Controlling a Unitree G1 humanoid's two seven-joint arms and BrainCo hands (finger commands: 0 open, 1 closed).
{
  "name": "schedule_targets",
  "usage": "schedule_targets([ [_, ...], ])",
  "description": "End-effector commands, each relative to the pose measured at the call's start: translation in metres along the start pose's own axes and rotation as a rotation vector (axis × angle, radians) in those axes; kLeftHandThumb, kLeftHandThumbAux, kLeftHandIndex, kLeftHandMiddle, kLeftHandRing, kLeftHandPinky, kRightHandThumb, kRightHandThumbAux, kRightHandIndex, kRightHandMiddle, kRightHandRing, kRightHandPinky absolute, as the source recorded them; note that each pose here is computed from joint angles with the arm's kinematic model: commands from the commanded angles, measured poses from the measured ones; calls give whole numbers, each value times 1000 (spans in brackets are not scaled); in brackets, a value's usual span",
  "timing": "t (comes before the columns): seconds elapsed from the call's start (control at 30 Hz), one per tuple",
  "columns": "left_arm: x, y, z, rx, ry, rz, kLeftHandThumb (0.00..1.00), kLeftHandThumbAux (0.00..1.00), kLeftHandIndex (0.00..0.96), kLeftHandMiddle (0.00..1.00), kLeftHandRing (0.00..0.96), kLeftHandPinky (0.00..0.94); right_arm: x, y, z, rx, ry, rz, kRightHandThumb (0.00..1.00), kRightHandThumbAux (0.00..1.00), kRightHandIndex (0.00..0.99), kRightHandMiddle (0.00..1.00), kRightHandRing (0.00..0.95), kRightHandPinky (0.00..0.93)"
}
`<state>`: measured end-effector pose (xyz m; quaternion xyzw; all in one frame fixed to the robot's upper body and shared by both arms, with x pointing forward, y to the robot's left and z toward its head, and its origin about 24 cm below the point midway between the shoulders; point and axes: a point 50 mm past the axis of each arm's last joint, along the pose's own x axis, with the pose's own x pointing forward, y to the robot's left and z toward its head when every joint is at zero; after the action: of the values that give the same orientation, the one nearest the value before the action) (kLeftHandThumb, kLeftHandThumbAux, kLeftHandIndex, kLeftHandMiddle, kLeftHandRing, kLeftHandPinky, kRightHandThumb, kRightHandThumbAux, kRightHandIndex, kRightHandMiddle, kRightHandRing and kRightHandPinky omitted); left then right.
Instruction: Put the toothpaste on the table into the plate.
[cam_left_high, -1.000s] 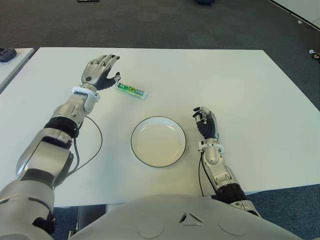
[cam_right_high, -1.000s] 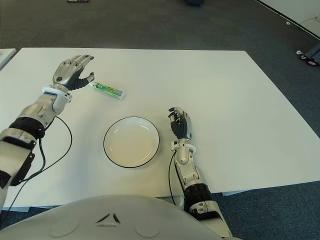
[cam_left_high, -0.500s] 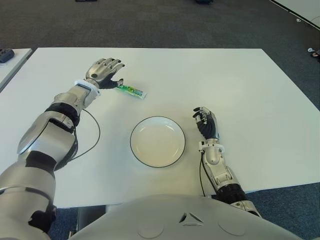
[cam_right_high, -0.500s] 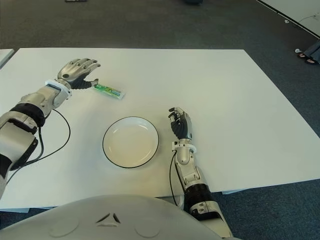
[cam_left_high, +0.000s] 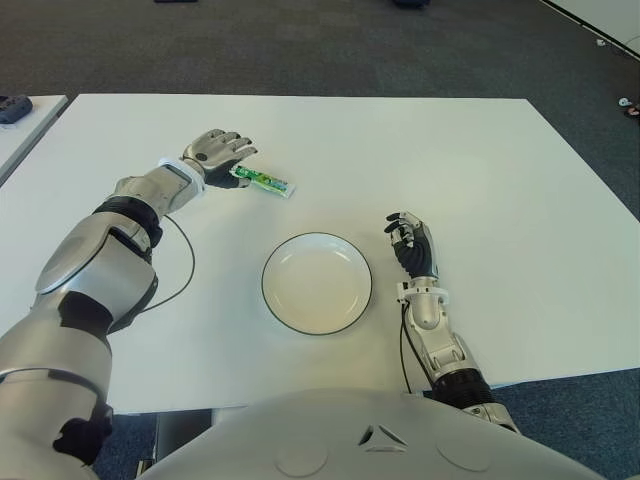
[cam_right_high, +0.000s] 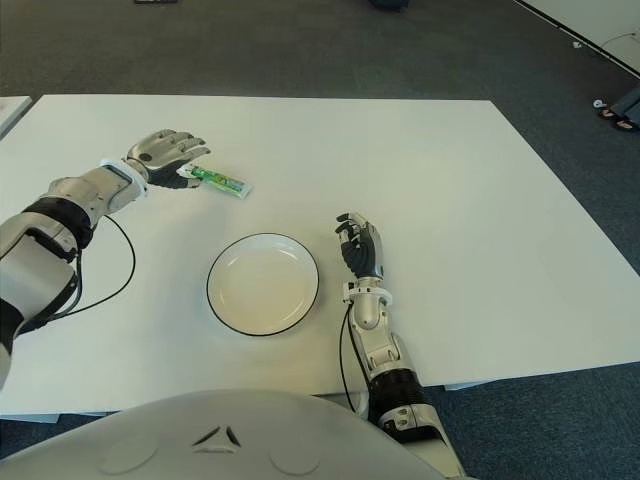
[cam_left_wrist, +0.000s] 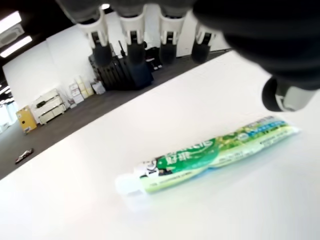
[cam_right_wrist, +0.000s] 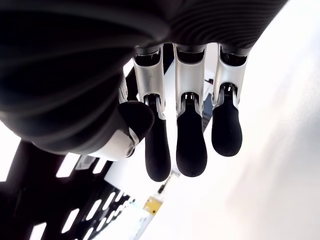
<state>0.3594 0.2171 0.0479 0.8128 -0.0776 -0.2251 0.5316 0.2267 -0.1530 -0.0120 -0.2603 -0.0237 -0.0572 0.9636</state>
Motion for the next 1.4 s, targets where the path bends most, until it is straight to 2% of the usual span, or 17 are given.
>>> schedule_targets([
  [0.03, 3, -5, 9, 85, -57, -79, 440, 258, 0, 9, 0, 4, -3, -1, -3, 5, 24, -2, 827, 700, 366, 513, 623, 606],
  [0.33, 7, -8, 17, 239, -139, -200, 427, 277, 0, 10, 0, 3, -5, 0, -3, -2, 22, -7, 827, 700, 368, 509, 615, 625],
  [0.5, 9, -9, 20, 284, -152, -250, 418, 288, 0, 9, 0, 15, -6, 0, -3, -9, 19, -9, 827, 700, 369, 506, 609, 607],
  [0.63, 11, -11, 23, 309, -158, -281, 407, 293, 0, 2, 0, 23, -7, 0, -3, -3, 17, -9, 827, 700, 367, 513, 630, 648],
  [0.8, 12, -12, 26, 324, -162, -298, 399, 294, 0, 0, 0, 31, -8, -1, -3, 3, 19, -9, 827, 700, 366, 520, 638, 631],
  [0.97, 17, -15, 35, 348, -143, -345, 414, 309, 0, 3, 0, 26, -8, -1, -2, 7, 21, -12, 827, 700, 366, 517, 633, 631],
  [1.23, 18, -13, 32, 358, -103, -377, 421, 295, 0, 15, 0, 24, -10, -2, -2, -1, 26, -11, 827, 700, 369, 509, 621, 620],
  [1.4, 20, -12, 32, 290, -59, -393, 424, 294, 0, 17, 0, 24, -11, -3, -1, 0, 28, -13, 827, 700, 367, 523, 647, 638],
])
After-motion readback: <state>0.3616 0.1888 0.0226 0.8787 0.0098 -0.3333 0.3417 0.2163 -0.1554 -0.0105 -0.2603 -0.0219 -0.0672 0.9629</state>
